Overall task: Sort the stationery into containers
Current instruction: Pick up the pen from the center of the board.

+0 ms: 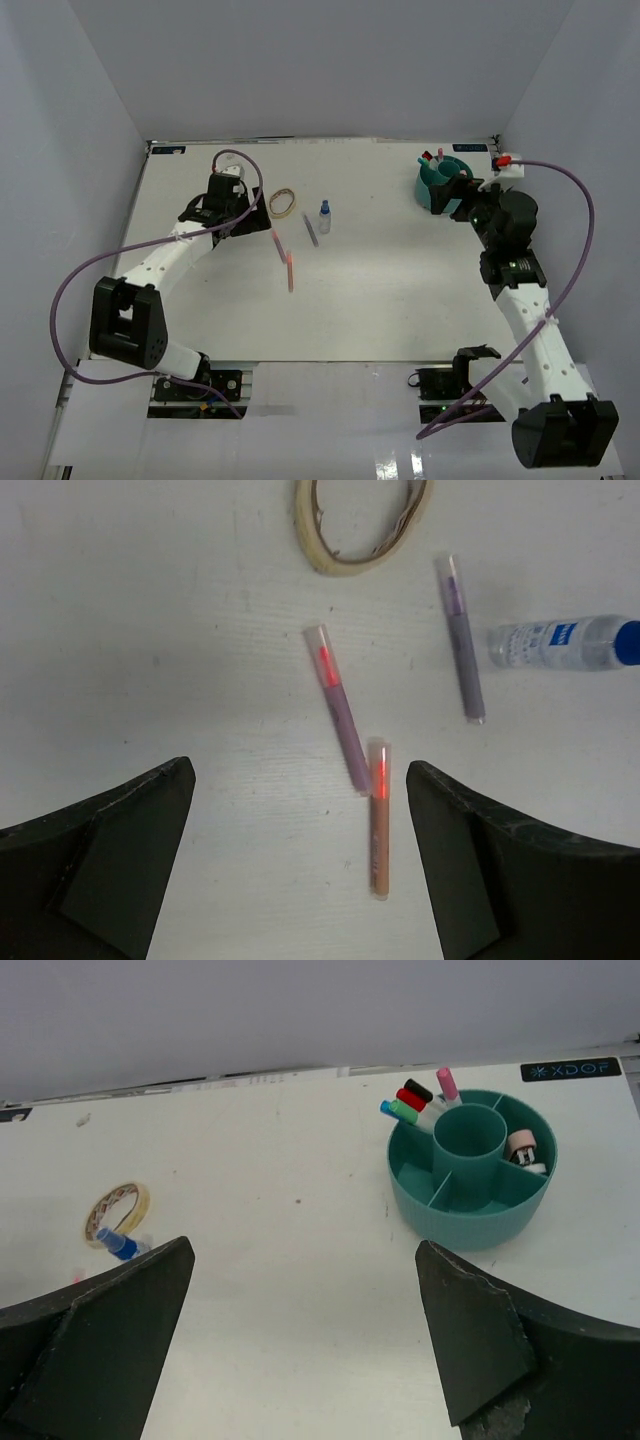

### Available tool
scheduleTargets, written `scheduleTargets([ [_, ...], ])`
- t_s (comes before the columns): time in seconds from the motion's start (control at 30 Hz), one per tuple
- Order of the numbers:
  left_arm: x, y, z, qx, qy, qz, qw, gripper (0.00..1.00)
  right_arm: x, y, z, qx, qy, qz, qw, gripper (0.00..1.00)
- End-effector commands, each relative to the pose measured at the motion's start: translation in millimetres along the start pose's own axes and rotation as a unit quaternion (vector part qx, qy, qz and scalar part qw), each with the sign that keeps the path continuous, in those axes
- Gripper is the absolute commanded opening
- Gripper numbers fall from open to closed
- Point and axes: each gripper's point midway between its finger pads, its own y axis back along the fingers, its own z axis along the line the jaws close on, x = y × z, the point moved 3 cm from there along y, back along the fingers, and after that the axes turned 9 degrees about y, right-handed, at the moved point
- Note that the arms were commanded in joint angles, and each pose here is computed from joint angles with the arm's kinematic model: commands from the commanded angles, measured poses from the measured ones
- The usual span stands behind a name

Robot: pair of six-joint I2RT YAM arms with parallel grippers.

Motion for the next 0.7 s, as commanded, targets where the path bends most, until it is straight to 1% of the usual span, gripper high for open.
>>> scheduleTargets([
  [0.0,12.9,-0.9,-6.6,0.001,0.025,0.041,0.999,0.98,23.4,21.3,6.4,-0.007,-0.043,0.005,0.999,0.98],
  [0.03,17.9,-3.2,-6.9,-0.005,0.033,0.050,0.998,0.98,39.2,25.6,7.6,-0.011,-0.045,0.016,0.999,0.98],
  [0.07,24.8,-8.7,-7.4,-0.013,0.032,0.061,0.998,0.98,37.3,32.8,9.7,-0.015,-0.044,0.006,0.999,0.99],
  [0.17,37.4,-18.7,-11.3,-0.032,0.035,0.077,0.996,0.98,50.6,42.0,15.6,-0.032,-0.050,0.009,0.998,0.98],
  [0.37,56.8,-37.6,-22.3,-0.073,0.032,0.096,0.992,0.98,63.4,49.9,26.2,-0.048,-0.045,0.003,0.998,0.98],
  [0.4,61.6,-45.1,-19.6,-0.088,0.029,0.101,0.991,0.97,64.8,50.8,29.3,-0.052,-0.043,0.003,0.998,0.98],
  [0.5,63.9,-53.1,-26.9,-0.095,0.026,0.103,0.990,0.93,63.8,54.3,34.1,-0.059,-0.037,-0.003,0.998,0.98],
  [0.53,69.3,-59.5,-23.3,-0.110,0.023,0.109,0.988,0.91,63.2,55.4,33.7,-0.056,-0.034,-0.006,0.998,0.98],
  [0.6,67.4,-62.9,-24.4,-0.122,0.022,0.109,0.986,0.87,64.7,56.4,34.6,-0.056,-0.030,-0.007,0.998,0.98],
  [0.63,67.6,-66.5,-22.4,-0.131,0.020,0.106,0.985,0.82,63.3,57.2,34.3,-0.054,-0.030,-0.010,0.998,0.98],
  [0.67,66.4,-67.5,-22.5,-0.134,0.020,0.104,0.985,0.80,63.8,57.4,35.1,-0.055,-0.028,-0.010,0.998,0.98],
])
